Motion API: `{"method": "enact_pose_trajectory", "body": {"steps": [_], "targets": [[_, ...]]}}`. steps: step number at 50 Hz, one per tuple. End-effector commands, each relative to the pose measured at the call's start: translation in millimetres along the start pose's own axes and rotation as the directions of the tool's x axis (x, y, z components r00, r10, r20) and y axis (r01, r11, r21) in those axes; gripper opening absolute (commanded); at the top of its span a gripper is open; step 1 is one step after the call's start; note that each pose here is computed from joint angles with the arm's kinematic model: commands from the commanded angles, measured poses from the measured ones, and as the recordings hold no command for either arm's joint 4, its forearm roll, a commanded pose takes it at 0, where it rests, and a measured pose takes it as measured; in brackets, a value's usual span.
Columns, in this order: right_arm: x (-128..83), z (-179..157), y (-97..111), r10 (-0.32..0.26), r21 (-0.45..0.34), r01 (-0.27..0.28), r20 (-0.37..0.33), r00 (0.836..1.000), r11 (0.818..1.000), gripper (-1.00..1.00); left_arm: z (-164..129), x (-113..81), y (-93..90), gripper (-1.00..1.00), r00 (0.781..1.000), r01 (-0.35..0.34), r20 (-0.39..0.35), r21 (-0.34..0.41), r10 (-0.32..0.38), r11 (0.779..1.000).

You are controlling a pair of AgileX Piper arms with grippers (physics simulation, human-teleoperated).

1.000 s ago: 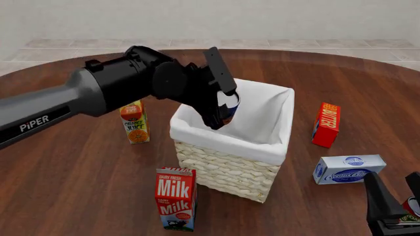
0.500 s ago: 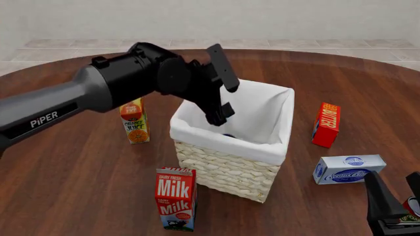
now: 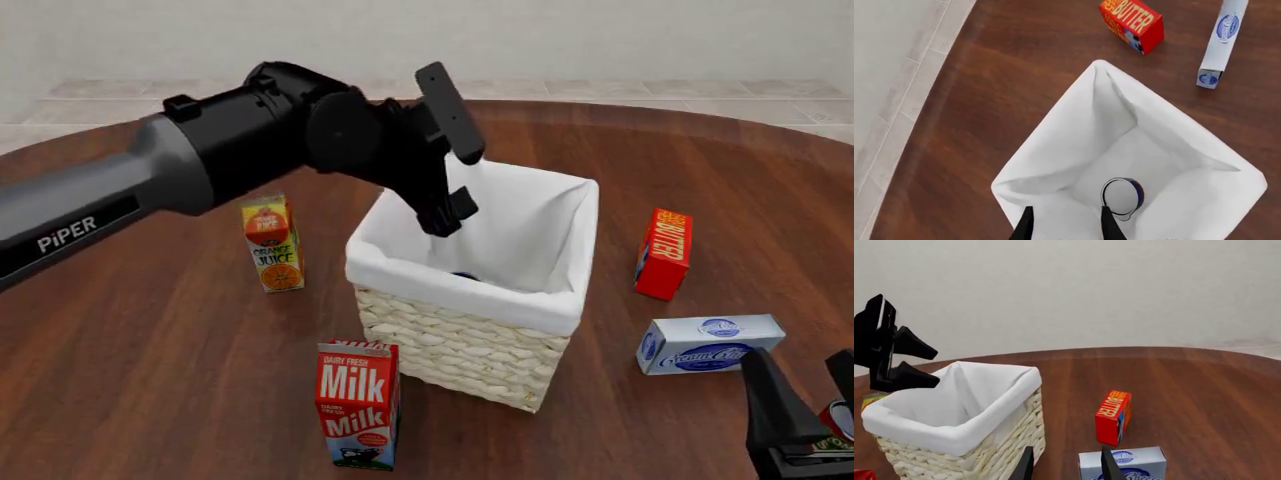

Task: Pick up the alphabet soup and the tomato sauce, and put them in the basket.

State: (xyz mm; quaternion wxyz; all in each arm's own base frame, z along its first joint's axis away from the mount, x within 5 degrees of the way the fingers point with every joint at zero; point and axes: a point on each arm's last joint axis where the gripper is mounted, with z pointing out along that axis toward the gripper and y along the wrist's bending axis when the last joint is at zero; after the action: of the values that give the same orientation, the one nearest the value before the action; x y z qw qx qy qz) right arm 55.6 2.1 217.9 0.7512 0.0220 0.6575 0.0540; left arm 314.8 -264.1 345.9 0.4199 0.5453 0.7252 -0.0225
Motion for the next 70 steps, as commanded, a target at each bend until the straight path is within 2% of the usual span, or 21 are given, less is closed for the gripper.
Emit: {"method": "enact_pose_trajectory", "body": {"steps": [1,12,17,24,28,31,36,37,38,41,49,53,56,59,63,70], "targets": [[-0.1,0.0,0.0,-0.003,0.0,0.003,0.0,1.0,1.0,1.0,-17.1,-9.0,4.9,1.0,0.999,0.012,0.035,-0.021,-0.011,1.0],[0.0,0.0,0.2,-0.011,-0.003,0.011,-0.001,1.0,1.0,1.0,-38.9,-15.7,-4.9,1.0,0.996,0.034,0.088,-0.023,-0.032,0.999],[0.2,0.0,0.2,-0.015,-0.005,0.015,-0.003,1.0,1.0,1.0,-53.5,-22.6,-0.2,1.0,0.99,0.067,0.131,-0.044,-0.061,0.997],[0.4,0.0,0.3,-0.018,-0.005,0.018,-0.005,1.0,1.0,1.0,-80.2,-32.4,-6.1,1.0,0.974,0.108,0.205,-0.046,-0.096,0.993],[0.4,0.0,0.4,-0.021,-0.007,0.021,-0.005,1.0,1.0,1.0,-94.4,-36.3,-7.2,1.0,0.96,0.146,0.248,-0.047,-0.13,0.988],[0.5,0.0,0.5,-0.027,-0.009,0.027,-0.007,1.0,1.0,1.0,-117.6,-39.2,-12.8,1.0,0.934,0.194,0.313,-0.037,-0.174,0.98],[0.5,0.0,0.5,-0.03,-0.01,0.03,-0.008,1.0,1.0,1.0,-136.8,-42.2,-14.3,1.0,0.913,0.219,0.358,-0.032,-0.194,0.975],[0.3,0.0,0.6,-0.031,-0.01,0.03,-0.005,1.0,0.999,1.0,-149.6,-42.5,-10.4,1.0,0.891,0.26,0.393,-0.034,-0.226,0.965],[0.3,0.0,0.4,-0.028,-0.008,0.028,-0.005,1.0,1.0,1.0,-157.7,-42.3,-14.8,1.0,0.881,0.271,0.409,-0.019,-0.239,0.962],[0.3,0.0,0.4,-0.028,-0.008,0.028,-0.006,1.0,1.0,1.0,-165.8,-38.5,-20.5,1.0,0.873,0.268,0.425,-0.012,-0.237,0.963],[0.2,0.0,0.5,-0.029,-0.008,0.029,-0.005,1.0,1.0,1.0,-175.3,-35.6,-20.9,1.0,0.855,0.292,0.451,-0.009,-0.256,0.956],[-0.1,0.0,0.5,-0.033,-0.009,0.033,-0.006,0.999,0.999,1.0,-193.0,-33.2,-19.6,1.0,0.818,0.335,0.496,0.001,-0.291,0.942],[-2.0,-0.1,0.8,-0.036,-0.01,0.036,-0.003,0.999,0.999,1.0,-198.2,-31.2,-21.2,1.0,0.812,0.336,0.505,0.003,-0.291,0.942],[-7.8,-0.4,1.6,-0.04,-0.014,0.04,0.0,0.999,0.999,1.0,-203.0,-27.3,-20.5,1.0,0.805,0.348,0.513,0.0,-0.298,0.938],[-18.8,-1.2,2.3,-0.067,-0.006,0.067,-0.013,0.998,0.998,1.0,-216.4,-24.0,-22.2,1.0,0.78,0.365,0.544,0.009,-0.311,0.931],[-42.9,-4.3,4.5,-0.093,0.002,0.093,-0.008,0.996,0.996,1.0,-221.2,-23.0,-20.3,1.0,0.766,0.379,0.559,0.008,-0.318,0.925]]}}
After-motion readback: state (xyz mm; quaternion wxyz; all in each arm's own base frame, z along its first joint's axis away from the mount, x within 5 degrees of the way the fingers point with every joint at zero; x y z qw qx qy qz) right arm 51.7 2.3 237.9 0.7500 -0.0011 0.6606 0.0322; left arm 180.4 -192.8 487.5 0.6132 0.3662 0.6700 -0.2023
